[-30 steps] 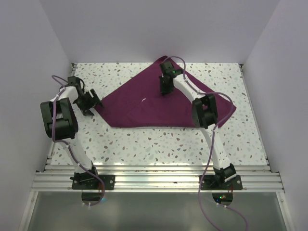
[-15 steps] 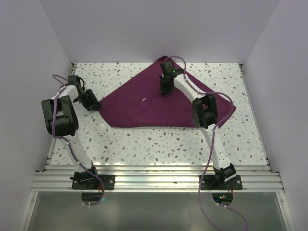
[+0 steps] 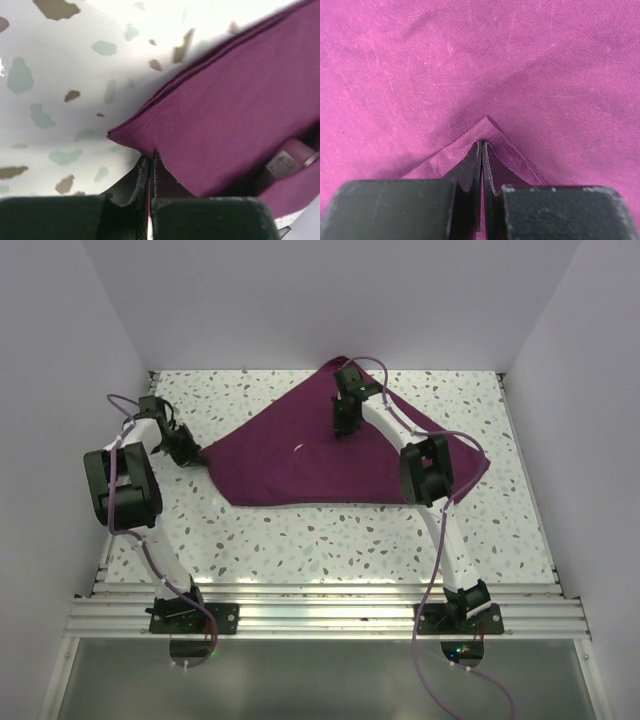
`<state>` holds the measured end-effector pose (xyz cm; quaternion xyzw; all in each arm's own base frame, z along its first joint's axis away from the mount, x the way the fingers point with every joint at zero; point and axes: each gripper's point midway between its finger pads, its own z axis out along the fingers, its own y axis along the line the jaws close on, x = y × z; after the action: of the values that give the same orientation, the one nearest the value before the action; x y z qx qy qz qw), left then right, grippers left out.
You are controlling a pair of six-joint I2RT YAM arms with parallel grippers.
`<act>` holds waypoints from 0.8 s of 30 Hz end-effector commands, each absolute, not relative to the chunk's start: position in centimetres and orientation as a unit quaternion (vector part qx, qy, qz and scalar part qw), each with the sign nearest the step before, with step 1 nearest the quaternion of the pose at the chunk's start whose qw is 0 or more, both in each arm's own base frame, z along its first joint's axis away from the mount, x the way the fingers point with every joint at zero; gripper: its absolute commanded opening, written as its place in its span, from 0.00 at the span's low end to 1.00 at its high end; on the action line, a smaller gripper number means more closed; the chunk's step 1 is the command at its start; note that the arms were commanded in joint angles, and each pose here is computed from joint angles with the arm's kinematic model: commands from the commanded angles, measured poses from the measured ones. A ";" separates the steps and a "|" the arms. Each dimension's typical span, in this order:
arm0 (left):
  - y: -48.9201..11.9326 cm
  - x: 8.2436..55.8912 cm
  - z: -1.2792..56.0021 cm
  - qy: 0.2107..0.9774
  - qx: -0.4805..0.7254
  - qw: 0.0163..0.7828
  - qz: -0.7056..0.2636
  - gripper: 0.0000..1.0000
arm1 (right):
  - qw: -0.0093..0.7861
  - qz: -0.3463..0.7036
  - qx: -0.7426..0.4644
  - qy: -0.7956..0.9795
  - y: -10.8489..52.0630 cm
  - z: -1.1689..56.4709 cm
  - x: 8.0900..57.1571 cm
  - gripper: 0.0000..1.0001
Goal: Prepare the surgical pack
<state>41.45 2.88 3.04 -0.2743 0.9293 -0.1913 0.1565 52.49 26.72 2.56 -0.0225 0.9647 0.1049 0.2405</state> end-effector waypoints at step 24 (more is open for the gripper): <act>-0.3 43.4 10.0 0.924 -0.201 0.246 -0.212 0.00 | 0.332 0.193 0.001 0.923 29.2 16.9 52.9 0.00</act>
<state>42.71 -1.15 10.19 -0.2079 0.9245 -0.2213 0.2306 52.73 27.73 5.67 -0.0007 0.9583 0.1328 0.2529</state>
